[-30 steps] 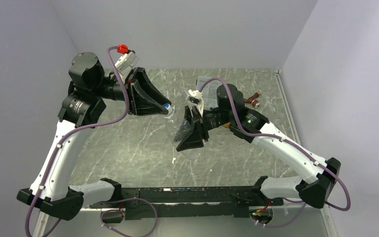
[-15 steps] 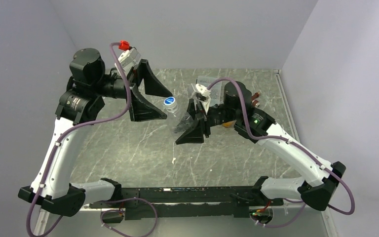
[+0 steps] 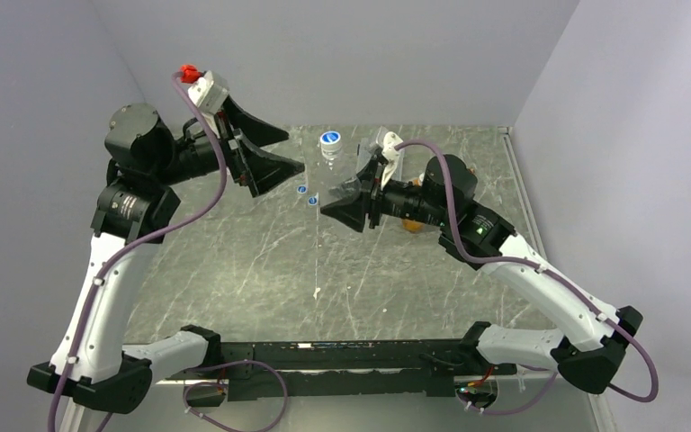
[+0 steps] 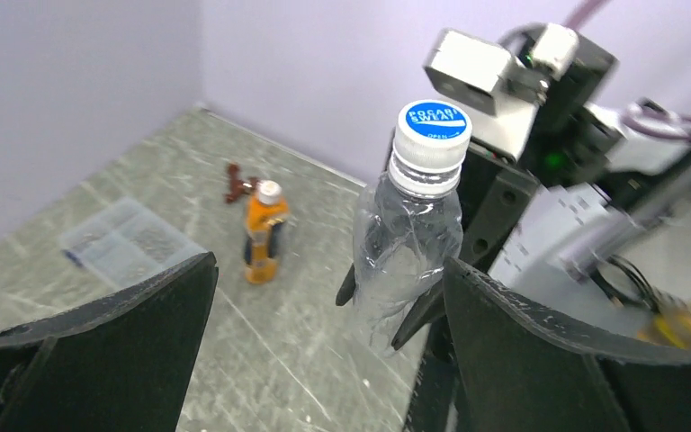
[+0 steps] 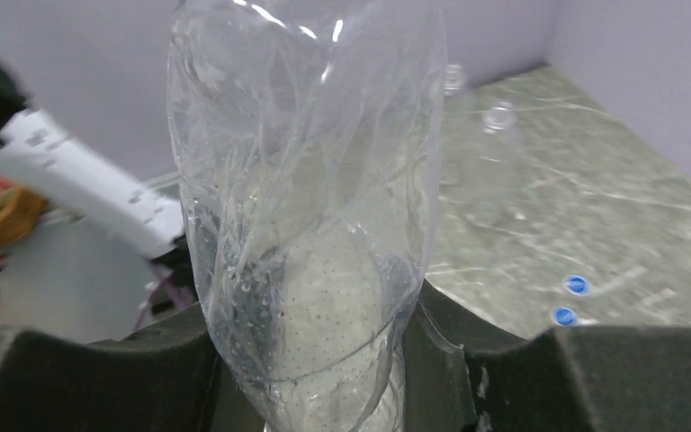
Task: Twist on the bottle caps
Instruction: Screw the bottle cap onto the plastic bottle.
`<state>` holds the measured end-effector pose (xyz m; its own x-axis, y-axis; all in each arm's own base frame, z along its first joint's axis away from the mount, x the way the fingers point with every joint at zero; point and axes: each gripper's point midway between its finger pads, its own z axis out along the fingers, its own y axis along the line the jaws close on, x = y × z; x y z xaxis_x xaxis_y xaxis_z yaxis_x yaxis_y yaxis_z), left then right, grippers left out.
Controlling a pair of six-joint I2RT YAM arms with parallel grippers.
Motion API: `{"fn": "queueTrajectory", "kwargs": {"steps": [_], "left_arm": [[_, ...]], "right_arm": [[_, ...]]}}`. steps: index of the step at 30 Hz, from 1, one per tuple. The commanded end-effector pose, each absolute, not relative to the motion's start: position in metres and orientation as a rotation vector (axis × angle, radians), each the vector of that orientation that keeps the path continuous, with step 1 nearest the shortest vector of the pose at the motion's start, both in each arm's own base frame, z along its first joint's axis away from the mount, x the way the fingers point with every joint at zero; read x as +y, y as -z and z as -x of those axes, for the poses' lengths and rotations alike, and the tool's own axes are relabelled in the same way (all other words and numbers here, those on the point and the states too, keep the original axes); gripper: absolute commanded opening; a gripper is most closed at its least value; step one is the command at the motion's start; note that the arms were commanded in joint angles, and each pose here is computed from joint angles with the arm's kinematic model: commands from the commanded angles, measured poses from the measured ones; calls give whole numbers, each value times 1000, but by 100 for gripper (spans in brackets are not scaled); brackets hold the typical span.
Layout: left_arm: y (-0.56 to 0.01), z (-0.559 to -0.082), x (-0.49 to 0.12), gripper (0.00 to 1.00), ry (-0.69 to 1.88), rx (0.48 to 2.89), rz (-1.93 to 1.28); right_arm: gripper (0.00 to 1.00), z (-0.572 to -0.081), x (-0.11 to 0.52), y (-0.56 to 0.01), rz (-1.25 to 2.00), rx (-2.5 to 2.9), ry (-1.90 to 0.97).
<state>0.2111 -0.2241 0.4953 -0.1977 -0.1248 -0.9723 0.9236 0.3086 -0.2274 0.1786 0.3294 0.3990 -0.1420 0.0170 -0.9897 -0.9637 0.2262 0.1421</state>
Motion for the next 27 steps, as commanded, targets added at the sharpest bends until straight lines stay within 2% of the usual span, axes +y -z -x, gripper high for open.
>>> {"fn": "queueTrajectory", "kwargs": {"steps": [1, 12, 27], "left_arm": [[-532, -249, -199, 99, 945, 1338, -523], [-559, -273, -202, 98, 949, 1261, -447], [-540, -300, -236, 85, 967, 1371, -424]], "right_arm": [[20, -227, 319, -419, 687, 1415, -932], [18, -265, 330, -409, 552, 1491, -780], [17, -271, 349, -403, 565, 1517, -750]]}}
